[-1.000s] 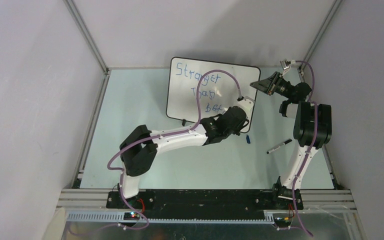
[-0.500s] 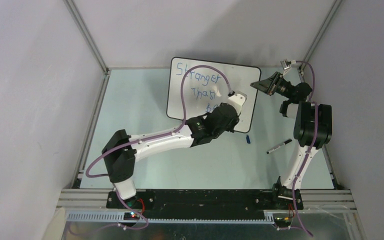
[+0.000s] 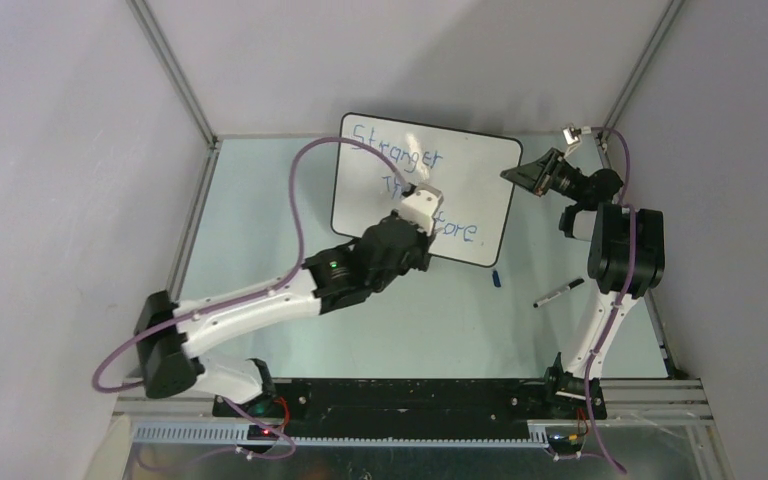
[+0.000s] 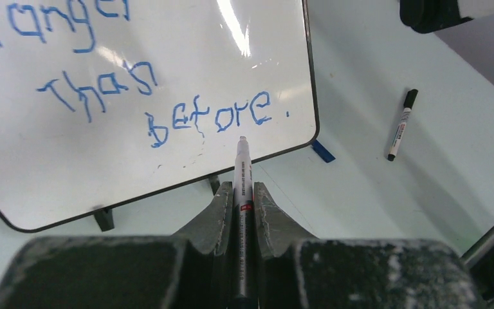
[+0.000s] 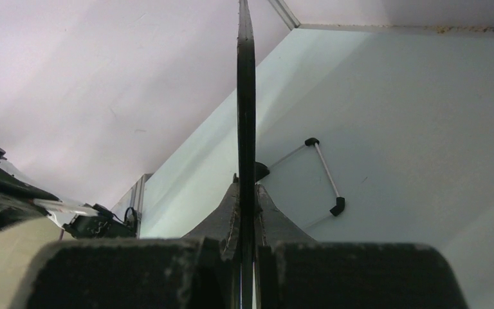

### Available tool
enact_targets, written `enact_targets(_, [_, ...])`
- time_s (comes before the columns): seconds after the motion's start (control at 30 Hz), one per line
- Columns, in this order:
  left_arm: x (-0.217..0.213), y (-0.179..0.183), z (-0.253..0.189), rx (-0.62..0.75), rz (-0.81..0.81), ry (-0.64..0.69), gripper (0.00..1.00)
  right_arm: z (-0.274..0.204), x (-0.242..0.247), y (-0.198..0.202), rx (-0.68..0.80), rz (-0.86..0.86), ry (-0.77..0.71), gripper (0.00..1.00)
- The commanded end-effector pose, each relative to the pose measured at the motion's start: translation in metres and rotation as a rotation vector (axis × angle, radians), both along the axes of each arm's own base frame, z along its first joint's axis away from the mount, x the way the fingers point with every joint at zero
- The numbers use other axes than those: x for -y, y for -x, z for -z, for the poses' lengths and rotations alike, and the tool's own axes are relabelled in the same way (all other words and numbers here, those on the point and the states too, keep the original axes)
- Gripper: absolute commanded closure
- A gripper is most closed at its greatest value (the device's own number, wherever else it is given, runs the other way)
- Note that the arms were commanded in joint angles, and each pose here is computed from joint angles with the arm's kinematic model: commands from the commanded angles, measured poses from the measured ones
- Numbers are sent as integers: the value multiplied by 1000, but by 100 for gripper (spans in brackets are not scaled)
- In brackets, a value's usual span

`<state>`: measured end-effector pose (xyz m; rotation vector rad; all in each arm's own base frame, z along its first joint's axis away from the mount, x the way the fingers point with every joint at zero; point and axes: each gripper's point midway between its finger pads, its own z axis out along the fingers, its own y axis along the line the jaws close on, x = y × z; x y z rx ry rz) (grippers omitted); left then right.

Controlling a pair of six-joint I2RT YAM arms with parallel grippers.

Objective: Write a sentence on the whiteboard
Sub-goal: Put down the whiteboard on the whiteboard stand.

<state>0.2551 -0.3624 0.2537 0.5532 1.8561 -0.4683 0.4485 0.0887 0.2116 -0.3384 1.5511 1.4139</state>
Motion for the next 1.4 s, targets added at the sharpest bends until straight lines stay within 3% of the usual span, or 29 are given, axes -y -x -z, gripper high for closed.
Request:
enact_targets(0.0, [-30,10,-31,50,-28,60,100,-16,-5,10,170,-23,76,100])
enact_targets(0.5, [-109,30,-38,84,-137,60,100,9,-15,13,120,-56,76,100])
enact_targets(0.6, [-115,32,-36,79,-145,59,100,8,-11,13,119,-34,71,85])
enact_targets(1.07, [-115,34,-30,64,-139,52,100,4,4,14,120,26,65,55])
enact_targets(1.23, [-112,33,-30,63,-135,53,100,0,18,15,131,88,60,38])
enact_targets(1.37, [-112,34,-28,62,-132,50,100,-1,31,20,123,149,51,15])
